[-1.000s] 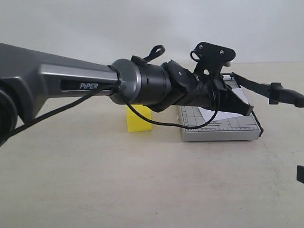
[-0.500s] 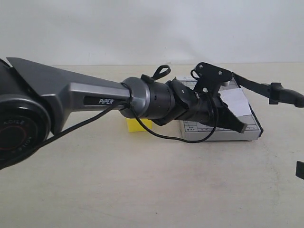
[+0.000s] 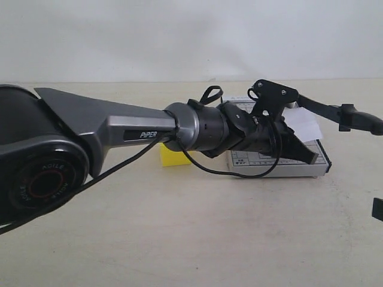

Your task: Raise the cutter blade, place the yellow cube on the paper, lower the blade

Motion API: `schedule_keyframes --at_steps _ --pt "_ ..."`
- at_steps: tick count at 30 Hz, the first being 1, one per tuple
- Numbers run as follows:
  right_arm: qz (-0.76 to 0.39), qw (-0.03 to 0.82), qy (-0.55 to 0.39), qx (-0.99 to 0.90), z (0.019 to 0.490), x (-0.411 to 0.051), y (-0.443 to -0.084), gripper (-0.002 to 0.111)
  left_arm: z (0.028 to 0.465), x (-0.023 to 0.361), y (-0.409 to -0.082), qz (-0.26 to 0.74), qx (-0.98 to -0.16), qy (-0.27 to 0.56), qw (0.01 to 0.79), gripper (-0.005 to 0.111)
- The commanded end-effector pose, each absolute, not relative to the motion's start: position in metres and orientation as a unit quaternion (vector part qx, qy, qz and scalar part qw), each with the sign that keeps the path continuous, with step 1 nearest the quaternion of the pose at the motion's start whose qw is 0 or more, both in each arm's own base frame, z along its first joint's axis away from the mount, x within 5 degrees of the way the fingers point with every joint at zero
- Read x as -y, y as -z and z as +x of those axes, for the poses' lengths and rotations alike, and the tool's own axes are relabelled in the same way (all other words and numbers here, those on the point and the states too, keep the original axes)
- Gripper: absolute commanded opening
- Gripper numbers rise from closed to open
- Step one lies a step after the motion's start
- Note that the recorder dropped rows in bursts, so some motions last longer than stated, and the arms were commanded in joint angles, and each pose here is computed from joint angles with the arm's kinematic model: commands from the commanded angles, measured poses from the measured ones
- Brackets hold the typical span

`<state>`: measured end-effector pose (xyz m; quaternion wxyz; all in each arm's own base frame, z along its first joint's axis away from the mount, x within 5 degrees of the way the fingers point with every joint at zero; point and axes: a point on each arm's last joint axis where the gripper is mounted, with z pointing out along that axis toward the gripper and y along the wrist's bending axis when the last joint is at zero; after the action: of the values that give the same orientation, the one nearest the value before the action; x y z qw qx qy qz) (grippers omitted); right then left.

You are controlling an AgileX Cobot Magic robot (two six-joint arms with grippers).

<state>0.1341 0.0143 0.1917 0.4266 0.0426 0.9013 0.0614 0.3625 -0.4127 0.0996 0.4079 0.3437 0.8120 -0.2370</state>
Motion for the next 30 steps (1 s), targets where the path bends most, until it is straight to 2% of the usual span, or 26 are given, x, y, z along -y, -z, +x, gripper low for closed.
schedule_keyframes --at_steps 1,9,21,30 --pt "0.044 0.431 -0.062 -0.899 0.135 -0.014 -0.193 0.000 0.361 0.417 -0.086 0.350 -0.817 0.252 0.383 0.004" --pt "0.044 0.434 -0.063 -0.898 0.136 -0.014 -0.194 0.000 0.360 0.430 -0.087 0.389 -0.799 0.284 0.361 0.004" --pt "0.051 0.432 -0.068 -0.898 0.135 -0.014 -0.193 0.000 0.366 0.432 -0.082 0.393 -0.792 0.273 0.379 0.004" --pt "0.054 0.432 -0.069 -0.898 0.135 -0.014 -0.193 0.000 0.367 0.434 -0.136 0.382 -0.771 0.292 0.418 0.004"
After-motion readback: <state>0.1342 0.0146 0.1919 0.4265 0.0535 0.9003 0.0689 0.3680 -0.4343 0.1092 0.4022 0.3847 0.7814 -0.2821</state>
